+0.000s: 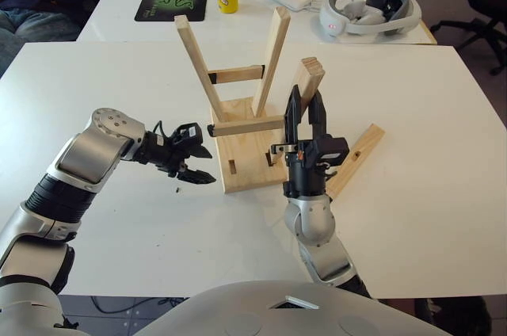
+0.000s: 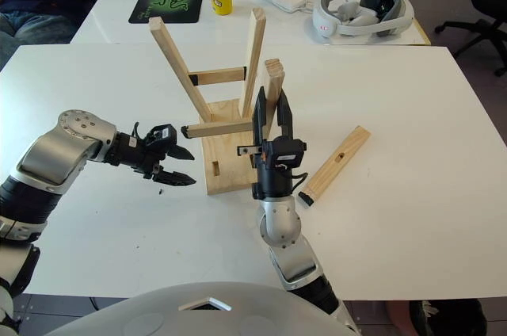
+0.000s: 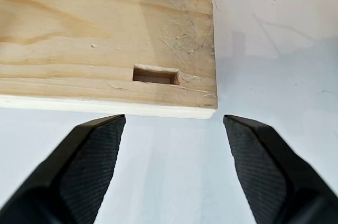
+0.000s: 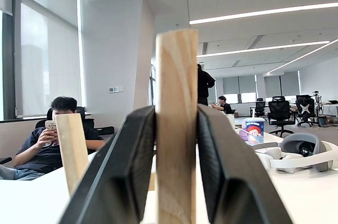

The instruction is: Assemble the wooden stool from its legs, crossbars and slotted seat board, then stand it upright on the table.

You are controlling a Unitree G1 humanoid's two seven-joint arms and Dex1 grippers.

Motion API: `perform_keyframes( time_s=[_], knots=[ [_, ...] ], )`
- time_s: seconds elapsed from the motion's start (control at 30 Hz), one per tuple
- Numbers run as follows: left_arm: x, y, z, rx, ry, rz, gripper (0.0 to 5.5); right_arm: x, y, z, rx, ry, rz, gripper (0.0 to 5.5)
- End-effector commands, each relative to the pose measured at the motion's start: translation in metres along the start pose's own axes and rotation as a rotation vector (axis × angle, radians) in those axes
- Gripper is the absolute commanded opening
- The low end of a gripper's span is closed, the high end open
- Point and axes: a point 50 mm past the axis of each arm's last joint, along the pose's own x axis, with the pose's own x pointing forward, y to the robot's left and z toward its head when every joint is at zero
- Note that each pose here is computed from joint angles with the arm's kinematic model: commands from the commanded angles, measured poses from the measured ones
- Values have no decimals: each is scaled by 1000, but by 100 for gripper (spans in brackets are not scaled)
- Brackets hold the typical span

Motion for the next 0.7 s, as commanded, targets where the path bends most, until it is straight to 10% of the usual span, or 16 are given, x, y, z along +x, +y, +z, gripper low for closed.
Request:
perform_keyframes(
  time_s=[0.03,0.7],
  knots=[
    [-4,1,2,14,14,15,345,-12,21,3,153,63,-33,107],
    [-6,3,1,10,21,8,345,-27,3,12,137,106,10,107]
  ],
)
